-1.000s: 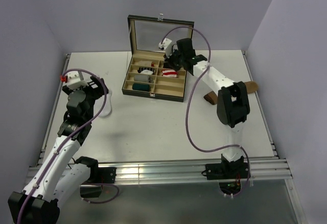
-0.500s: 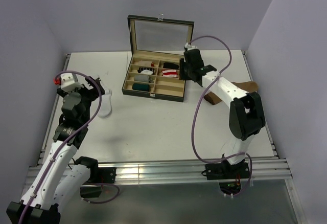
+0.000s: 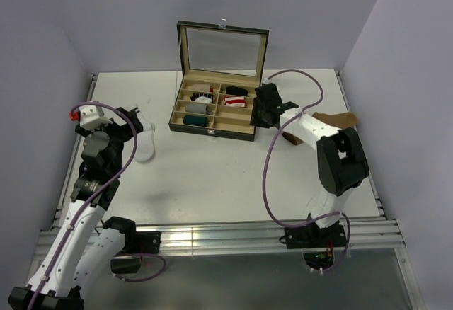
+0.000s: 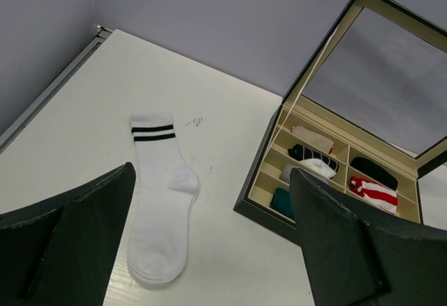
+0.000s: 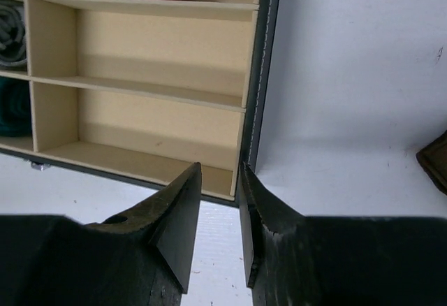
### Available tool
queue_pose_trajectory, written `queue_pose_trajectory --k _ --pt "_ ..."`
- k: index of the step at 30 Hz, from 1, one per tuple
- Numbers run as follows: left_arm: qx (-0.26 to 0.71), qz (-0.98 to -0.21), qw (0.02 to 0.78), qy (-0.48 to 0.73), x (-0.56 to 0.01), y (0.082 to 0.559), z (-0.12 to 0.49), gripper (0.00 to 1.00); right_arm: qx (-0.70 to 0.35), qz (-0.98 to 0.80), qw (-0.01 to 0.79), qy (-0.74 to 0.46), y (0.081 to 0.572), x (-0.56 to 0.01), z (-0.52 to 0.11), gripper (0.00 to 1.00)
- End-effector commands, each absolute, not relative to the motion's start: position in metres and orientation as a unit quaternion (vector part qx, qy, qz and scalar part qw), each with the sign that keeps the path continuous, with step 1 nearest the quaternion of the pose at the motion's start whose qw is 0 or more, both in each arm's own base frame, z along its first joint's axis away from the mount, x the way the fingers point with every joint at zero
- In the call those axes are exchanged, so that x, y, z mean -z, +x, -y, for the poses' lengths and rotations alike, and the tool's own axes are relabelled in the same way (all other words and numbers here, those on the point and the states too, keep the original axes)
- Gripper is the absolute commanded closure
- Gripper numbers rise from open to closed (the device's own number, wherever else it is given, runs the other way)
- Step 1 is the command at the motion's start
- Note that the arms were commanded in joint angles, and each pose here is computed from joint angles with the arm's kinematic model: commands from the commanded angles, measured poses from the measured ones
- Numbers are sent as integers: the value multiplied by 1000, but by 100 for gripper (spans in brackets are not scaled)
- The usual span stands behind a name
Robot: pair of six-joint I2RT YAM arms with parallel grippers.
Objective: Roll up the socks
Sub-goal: Adjust the storage box at the center of the board.
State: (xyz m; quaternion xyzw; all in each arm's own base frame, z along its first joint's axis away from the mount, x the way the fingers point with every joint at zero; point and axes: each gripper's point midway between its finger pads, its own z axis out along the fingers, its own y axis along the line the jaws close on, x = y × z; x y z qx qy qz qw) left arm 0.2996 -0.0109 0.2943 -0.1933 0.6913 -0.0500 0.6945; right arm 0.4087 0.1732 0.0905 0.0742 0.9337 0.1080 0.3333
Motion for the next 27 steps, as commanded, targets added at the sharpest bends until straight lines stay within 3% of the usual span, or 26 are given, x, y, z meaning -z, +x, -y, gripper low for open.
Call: queue_pose_trajectory --k 1,8,11,12,15,27 --pt "58 -672 711 -201 -315 296 8 3 -105 -927 345 98 425 -89 -172 65" --pt "55 -676 707 -200 -312 297 8 3 -76 -935 328 111 432 -66 -165 68" --pt "55 -679 705 -199 -310 299 9 3 -77 -939 318 110 432 -55 -165 80" --pt "56 -679 704 -198 -310 299 10 3 -81 -939 317 109 433 -54 -166 90" --pt "54 -681 703 -197 -309 300 10 3 -87 -938 317 110 440 -53 -166 100" --pt "47 -688 698 -194 -304 303 10 3 -94 -930 342 96 486 -71 -156 100"
